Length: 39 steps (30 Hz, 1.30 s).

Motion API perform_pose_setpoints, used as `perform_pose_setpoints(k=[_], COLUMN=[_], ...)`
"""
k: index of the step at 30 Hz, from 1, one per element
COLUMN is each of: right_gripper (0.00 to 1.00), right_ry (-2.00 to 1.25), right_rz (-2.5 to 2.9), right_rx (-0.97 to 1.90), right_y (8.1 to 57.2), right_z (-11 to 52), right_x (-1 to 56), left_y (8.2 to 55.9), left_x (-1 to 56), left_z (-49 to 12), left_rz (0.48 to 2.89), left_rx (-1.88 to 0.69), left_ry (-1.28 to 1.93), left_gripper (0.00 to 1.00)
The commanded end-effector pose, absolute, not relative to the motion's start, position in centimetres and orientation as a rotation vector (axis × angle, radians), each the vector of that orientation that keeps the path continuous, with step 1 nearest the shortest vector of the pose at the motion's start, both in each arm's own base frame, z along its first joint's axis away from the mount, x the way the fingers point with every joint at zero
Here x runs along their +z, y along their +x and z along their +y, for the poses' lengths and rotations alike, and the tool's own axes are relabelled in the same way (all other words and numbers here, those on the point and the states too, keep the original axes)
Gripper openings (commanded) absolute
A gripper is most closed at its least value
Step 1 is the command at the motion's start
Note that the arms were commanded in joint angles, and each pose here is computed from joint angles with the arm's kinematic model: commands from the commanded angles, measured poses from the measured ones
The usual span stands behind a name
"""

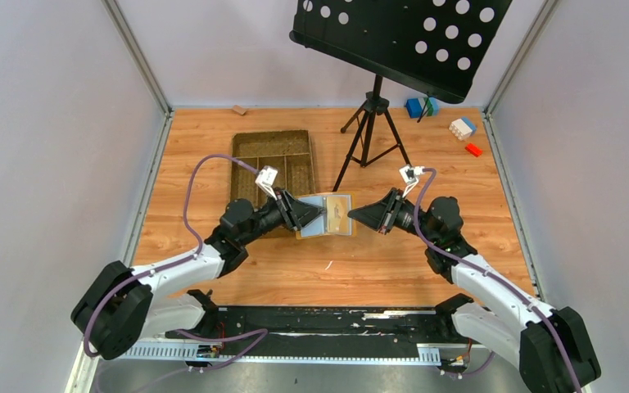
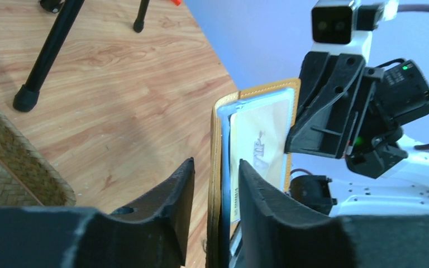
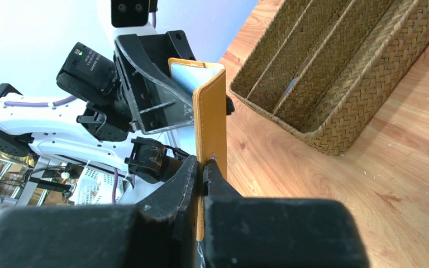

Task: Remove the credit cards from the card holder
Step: Remove the credit card from the card holder.

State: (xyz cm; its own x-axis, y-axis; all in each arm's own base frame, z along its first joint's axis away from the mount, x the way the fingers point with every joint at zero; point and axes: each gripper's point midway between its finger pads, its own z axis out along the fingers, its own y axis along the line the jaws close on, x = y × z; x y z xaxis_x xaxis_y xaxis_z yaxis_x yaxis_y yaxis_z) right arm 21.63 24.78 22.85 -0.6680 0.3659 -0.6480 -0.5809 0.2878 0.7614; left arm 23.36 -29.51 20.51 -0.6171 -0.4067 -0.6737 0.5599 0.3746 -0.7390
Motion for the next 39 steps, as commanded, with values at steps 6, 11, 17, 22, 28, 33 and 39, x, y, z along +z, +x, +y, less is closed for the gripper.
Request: perform_pose_setpoints(k=[6,11,17,22,28,33,39], right_gripper=[0.0,0.0,0.02,0.28,0.14,0.0,0.0], right_ry=[-0.231,-0.226,-0.128,-0.201,-0.211,-0.199,-0.114], right_rz=[1.678,1.674,1.748,1.716,1.724,1.723,1.77], right_rx=[1.544,1.54,1.405,1.476,1.506,1.494,1.374], right_y=[21.7,21.6,23.1,22.5,22.5,22.5,23.6], right_z=[25.0,24.8,23.6,24.4,24.8,24.6,23.4], right_x=[24.9,25.1,23.6,24.0,23.6,23.8,23.0], left_y=[23.4,23.4,23.3,22.5,22.4,23.0,26.6], left_x=[22.4,22.5,23.1,24.4,25.0,25.0,20.2], left_z=[-29.9,-29.8,-29.4,-30.0,-29.8,-29.2,-25.0], left_rz=[1.684,1.678,1.648,1.613,1.611,1.594,1.769], left_rx=[-1.448,-1.444,-1.465,-1.556,-1.601,-1.624,-1.272], left_ry=[0.155,0.155,0.142,0.172,0.153,0.135,-0.063], left_gripper=[0.54,0.33,0.0,0.0,0.0,0.15,0.7])
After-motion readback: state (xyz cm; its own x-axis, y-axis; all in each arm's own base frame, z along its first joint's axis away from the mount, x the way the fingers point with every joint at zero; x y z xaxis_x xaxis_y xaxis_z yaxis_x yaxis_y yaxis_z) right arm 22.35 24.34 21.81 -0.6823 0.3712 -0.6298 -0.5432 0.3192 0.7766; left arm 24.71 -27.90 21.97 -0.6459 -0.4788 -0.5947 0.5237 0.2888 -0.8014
